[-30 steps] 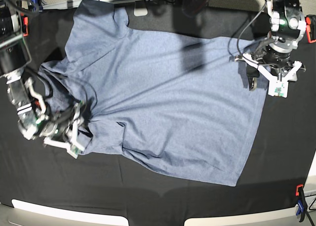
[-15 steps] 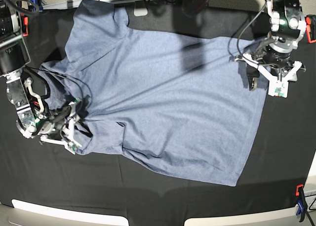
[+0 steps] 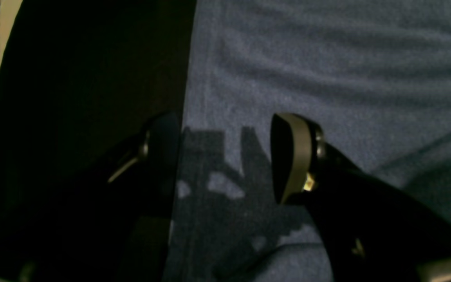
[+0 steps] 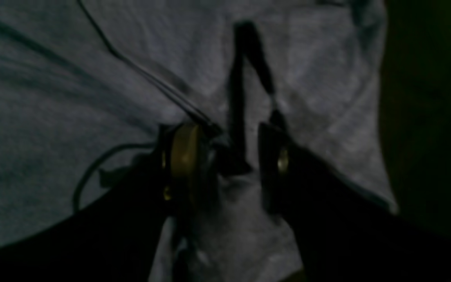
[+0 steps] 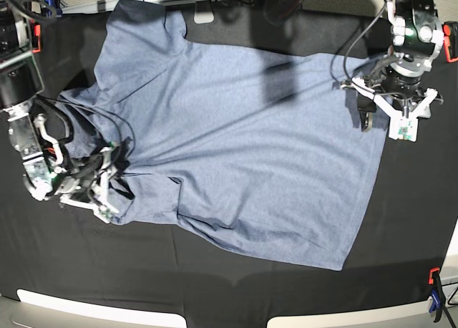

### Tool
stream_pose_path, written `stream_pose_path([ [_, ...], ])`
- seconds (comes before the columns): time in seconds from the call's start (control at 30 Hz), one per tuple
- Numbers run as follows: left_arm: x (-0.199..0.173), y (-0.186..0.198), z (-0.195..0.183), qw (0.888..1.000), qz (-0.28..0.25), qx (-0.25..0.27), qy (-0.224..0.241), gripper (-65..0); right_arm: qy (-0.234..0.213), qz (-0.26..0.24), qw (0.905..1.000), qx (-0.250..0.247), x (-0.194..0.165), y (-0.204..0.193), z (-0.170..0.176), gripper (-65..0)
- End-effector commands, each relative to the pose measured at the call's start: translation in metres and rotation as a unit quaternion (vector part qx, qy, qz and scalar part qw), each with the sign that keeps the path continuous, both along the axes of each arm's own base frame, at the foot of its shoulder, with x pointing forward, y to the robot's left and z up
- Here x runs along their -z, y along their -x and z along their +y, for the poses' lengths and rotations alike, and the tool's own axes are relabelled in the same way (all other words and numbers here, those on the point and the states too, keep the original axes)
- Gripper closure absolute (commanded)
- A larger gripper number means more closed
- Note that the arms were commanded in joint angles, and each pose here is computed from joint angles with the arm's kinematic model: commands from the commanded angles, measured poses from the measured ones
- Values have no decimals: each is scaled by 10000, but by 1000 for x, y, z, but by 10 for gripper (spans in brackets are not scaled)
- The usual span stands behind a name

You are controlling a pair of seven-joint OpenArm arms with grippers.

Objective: Layout the t-shirt on the table in an organized manner, then fold the t-shirt properly
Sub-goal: 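Grasp the bunched sleeve fabric with the right gripper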

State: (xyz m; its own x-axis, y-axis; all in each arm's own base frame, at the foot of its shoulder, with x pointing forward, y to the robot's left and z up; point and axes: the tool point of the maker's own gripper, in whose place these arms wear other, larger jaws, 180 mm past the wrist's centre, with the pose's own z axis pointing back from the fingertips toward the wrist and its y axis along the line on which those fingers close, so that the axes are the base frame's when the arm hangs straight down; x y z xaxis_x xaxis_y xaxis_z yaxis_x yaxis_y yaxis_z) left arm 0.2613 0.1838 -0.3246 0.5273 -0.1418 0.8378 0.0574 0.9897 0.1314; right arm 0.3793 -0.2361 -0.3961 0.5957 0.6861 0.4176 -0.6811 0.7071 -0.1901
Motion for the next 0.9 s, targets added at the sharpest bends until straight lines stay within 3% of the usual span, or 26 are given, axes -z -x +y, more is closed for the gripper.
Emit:
stream_pose_path([
  [0.0,-12,-5,2,9997,-233,6,-46,-345,-17,-203,9998,14,-15,-13,-5,-203],
  [0.23,-12,-4,2,9997,-225,6,-46,-345,164,-180,9997,24,-6,-15,-7,-68],
  [0.7,-12,-4,2,9997,-222,3,-44,-345,-233,-1179,9928,2,-79,-76,5,-65],
  [0.8,-12,-4,2,9997,-220,3,-42,-345,-114,-1608,9869,-81,-92,-91,8,-13],
  [0.87,-12,-4,2,9997,-220,6,-46,-345,-52,-1581,9874,-99,-91,-93,14,-12],
])
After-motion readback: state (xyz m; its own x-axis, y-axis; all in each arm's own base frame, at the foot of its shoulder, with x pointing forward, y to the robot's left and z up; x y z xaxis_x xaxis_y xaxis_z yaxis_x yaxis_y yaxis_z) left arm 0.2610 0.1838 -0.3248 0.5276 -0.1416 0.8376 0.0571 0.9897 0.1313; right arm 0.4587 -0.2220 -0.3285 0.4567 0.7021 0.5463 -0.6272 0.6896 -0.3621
